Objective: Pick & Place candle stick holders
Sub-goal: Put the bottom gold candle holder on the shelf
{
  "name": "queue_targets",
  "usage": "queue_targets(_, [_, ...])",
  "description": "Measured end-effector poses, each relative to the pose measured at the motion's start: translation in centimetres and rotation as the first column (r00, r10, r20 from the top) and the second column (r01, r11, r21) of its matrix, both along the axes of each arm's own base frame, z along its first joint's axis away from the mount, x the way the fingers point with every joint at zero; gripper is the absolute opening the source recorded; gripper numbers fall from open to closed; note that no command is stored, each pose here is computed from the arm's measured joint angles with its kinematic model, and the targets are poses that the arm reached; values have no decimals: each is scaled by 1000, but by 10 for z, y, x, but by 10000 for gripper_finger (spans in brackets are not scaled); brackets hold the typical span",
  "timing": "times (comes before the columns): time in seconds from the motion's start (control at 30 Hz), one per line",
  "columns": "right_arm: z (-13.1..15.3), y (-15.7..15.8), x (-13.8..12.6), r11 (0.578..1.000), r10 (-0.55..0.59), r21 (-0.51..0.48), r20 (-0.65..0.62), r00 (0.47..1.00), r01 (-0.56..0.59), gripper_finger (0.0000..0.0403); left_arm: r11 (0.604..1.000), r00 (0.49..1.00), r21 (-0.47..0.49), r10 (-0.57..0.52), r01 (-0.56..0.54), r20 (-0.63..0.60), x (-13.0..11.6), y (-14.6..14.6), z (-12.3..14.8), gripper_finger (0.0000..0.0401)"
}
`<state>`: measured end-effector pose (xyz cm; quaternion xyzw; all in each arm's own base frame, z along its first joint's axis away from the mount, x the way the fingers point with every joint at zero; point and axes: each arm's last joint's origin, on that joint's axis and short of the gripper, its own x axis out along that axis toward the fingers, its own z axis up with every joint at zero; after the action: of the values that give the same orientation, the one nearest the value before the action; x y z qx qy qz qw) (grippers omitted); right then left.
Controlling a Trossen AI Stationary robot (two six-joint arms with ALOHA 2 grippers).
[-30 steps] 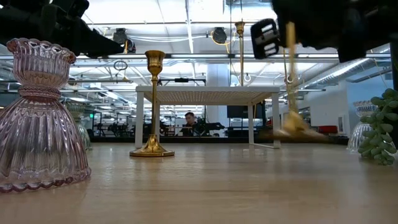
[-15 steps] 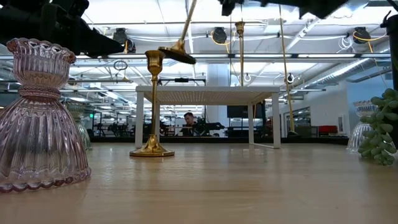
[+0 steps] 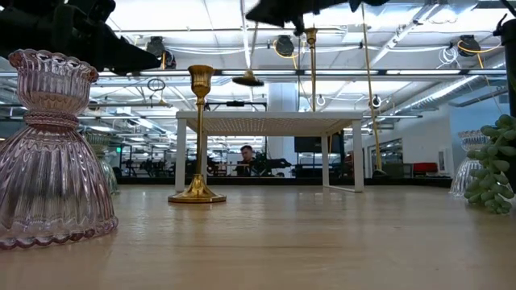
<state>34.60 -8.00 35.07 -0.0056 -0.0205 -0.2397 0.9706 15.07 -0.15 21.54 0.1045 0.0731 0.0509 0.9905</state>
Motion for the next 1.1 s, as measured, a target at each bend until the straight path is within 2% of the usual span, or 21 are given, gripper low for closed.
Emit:
queue_targets(0.23, [-26, -26, 12, 993, -97, 60, -34, 995, 99, 6, 1000, 1000, -16, 2, -2, 2, 0, 0, 0, 147])
queue_targets(0.47, [-51, -37, 23, 957, -282, 35, -94, 955, 287, 10, 1000, 1000, -19, 2, -2, 1, 0, 0, 0, 147])
queue_targets(0.87, [-52, -45, 21, 950, -303, 54, -92, 948, 309, 15, 1000, 1000, -22, 2, -3, -6, 0, 0, -1, 147])
queue_targets(1.1, [-56, -47, 19, 922, -377, 38, -141, 915, 386, 8, 999, 1000, -45, 5, -6, -4, 0, 0, -1, 147])
